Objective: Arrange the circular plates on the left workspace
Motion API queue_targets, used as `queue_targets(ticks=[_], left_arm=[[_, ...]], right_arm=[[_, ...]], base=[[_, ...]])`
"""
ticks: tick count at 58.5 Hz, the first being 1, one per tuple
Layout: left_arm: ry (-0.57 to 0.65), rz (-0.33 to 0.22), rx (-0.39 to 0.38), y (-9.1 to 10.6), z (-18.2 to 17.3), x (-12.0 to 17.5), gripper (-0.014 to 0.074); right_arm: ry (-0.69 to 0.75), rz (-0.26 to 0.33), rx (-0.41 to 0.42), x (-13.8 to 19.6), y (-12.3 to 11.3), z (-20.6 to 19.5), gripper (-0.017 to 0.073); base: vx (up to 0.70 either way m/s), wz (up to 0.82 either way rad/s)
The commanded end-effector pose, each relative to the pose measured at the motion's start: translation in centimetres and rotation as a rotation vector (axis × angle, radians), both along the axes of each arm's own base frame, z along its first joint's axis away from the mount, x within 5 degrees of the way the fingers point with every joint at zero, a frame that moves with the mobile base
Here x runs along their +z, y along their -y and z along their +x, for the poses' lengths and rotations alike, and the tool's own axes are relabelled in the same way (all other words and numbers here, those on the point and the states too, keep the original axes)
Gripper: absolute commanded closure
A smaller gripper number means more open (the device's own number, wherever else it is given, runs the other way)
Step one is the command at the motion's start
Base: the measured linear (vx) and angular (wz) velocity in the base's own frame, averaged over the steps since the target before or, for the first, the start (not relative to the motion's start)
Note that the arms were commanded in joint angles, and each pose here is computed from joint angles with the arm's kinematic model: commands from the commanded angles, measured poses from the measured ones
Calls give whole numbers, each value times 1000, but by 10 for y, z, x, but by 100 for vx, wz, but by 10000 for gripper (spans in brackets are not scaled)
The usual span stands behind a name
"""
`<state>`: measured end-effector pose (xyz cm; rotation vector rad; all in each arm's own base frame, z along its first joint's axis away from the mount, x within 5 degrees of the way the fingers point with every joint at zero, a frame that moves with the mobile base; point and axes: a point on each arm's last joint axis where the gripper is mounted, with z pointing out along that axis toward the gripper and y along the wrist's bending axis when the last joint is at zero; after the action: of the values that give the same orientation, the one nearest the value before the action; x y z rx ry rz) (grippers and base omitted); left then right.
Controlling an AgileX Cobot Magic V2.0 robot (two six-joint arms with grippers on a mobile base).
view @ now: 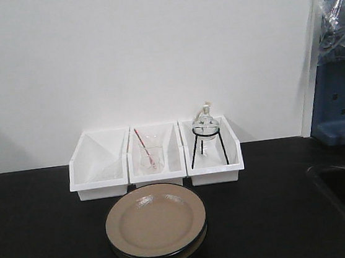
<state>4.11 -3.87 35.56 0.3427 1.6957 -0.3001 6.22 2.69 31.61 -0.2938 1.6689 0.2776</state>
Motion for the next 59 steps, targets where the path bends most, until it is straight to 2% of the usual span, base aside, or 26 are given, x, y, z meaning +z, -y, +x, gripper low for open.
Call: queue_targets(ticks=[1,7,14,28,43,47,51,59], left_arm=[[81,-33,-11,2,-11,11,594],[81,-36,-18,3,-15,7,594],[7,-73,-71,7,-17,2,594],[-78,-44,-140,13,-22,-6,594],[-95,-35,-153,13,-23,-7,594],[-58,-34,-122,11,-20,-4,594],[4,-57,-68,7,-16,0,594],[131,-85,76,-6,-5,2,594]], right_arm=[[113,22,-39,16,3,2,563],[139,15,-46,18,4,2,563],[135,17,-44,18,4,2,561],[132,16,-43,17,4,2,559],[132,16,-43,17,4,2,559],[132,16,-43,17,4,2,559],[132,17,-43,17,4,2,559],[132,17,-43,17,4,2,559]], base=[[0,0],[0,0],[0,0],[0,0],[0,0],[0,0],[0,0],[0,0]])
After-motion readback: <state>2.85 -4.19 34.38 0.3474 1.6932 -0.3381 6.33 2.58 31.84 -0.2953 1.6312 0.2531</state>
